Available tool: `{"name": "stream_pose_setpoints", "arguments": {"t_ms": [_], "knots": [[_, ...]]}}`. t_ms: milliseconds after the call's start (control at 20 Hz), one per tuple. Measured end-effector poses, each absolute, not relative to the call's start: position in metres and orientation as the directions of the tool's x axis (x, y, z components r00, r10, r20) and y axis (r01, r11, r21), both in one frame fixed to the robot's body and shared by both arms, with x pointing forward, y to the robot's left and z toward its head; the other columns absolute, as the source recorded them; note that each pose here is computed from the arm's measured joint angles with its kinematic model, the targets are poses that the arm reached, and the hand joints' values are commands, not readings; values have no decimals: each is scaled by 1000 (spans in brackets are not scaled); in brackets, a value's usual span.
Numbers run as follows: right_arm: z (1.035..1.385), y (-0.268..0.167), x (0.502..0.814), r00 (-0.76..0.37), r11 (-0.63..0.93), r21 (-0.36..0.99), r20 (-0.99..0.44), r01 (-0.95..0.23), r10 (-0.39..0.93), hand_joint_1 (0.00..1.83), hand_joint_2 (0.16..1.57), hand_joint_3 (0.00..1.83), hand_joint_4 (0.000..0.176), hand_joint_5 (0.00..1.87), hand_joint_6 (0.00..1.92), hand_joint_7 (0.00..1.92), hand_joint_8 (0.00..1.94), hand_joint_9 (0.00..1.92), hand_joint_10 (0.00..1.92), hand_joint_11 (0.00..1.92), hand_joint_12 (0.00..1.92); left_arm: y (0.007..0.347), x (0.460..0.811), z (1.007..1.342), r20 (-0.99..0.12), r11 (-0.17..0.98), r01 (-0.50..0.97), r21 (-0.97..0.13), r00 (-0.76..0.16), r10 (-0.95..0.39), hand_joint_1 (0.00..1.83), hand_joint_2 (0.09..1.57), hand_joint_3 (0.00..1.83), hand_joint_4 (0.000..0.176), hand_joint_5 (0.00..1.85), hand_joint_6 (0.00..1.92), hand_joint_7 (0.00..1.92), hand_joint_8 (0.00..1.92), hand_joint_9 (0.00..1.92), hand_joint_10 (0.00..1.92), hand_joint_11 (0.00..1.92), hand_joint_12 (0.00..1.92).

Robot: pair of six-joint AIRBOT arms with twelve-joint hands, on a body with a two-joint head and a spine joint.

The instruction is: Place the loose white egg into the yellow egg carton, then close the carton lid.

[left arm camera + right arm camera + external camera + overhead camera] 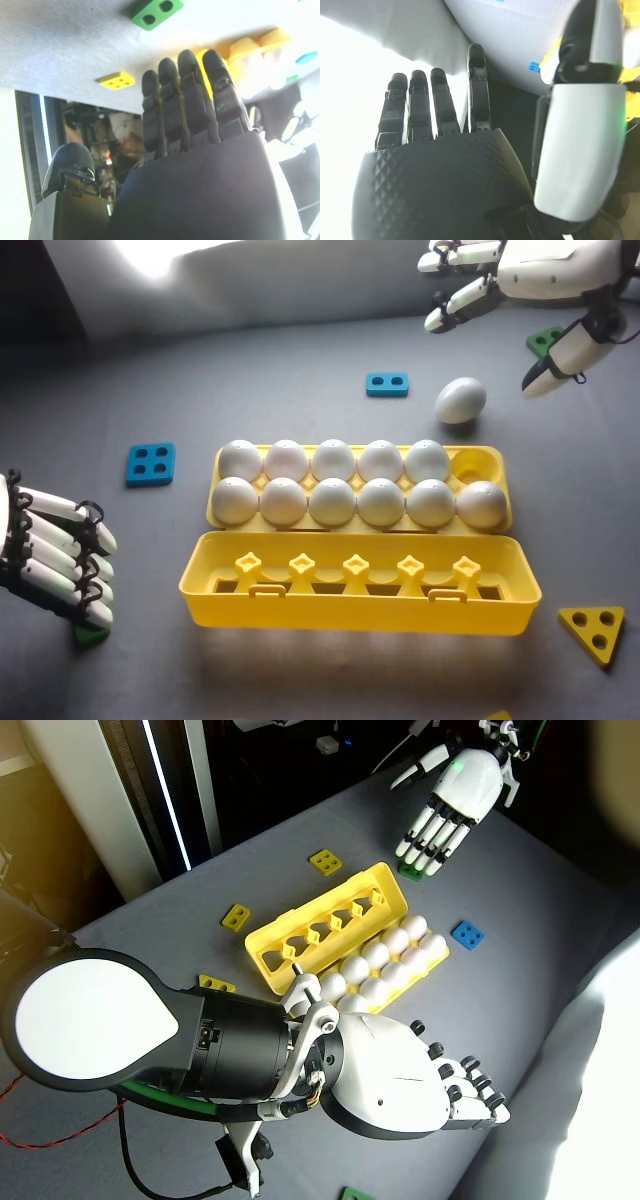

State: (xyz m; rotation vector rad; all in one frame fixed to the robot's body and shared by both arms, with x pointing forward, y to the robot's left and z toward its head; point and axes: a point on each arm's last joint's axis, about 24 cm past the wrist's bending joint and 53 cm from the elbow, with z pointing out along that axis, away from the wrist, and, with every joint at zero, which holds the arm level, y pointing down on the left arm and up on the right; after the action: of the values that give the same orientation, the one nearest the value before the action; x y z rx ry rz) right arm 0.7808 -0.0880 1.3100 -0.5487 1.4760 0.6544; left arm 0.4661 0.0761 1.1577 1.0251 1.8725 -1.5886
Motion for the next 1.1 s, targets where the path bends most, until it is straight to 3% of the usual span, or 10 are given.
{"name": "stream_pose_setpoints", "arguments": {"t_ms": [350, 550, 600, 700, 850, 1100], "knots": [[1310, -85, 781, -7, 714, 44, -998, -698, 54, 1067, 920, 1, 176, 717, 11, 0, 0, 0, 0, 0, 0, 75, 467, 1157, -759, 47, 788, -614, -606, 236, 0, 1175, 1, 0, 421, 2, 431, 2, 360, 3, 0, 552], [1310, -79, 780, 1, 709, 31, -999, -705, 45, 1055, 920, 1, 176, 697, 0, 0, 0, 0, 0, 0, 0, 75, 467, 1157, -762, 45, 791, -610, -602, 241, 0, 1172, 0, 0, 427, 4, 434, 3, 367, 5, 0, 552], [1309, -77, 779, 4, 705, 27, -999, -708, 42, 936, 950, 13, 176, 638, 0, 0, 0, 0, 0, 0, 0, 75, 466, 1156, -762, 46, 791, -610, -601, 242, 0, 1175, 0, 0, 425, 2, 429, 0, 359, 1, 0, 538], [1307, -76, 779, 4, 704, 23, -999, -709, 36, 929, 945, 6, 176, 591, 0, 0, 0, 0, 0, 0, 0, 75, 466, 1156, -762, 46, 791, -610, -601, 242, 0, 1167, 0, 0, 449, 9, 449, 8, 381, 9, 10, 543], [1307, -75, 779, 4, 703, 22, -999, -711, 36, 971, 945, 3, 176, 617, 10, 0, 0, 0, 0, 0, 0, 75, 467, 1156, -762, 47, 791, -610, -601, 242, 0, 1166, 0, 0, 449, 0, 465, 0, 399, 0, 0, 584], [1298, -75, 779, 4, 704, 4, -1000, -710, 10, 895, 965, 8, 176, 640, 12, 0, 0, 0, 0, 0, 0, 75, 467, 1155, -762, 50, 792, -608, -600, 243, 0, 1163, 0, 0, 442, 0, 444, 0, 375, 0, 0, 556]]}}
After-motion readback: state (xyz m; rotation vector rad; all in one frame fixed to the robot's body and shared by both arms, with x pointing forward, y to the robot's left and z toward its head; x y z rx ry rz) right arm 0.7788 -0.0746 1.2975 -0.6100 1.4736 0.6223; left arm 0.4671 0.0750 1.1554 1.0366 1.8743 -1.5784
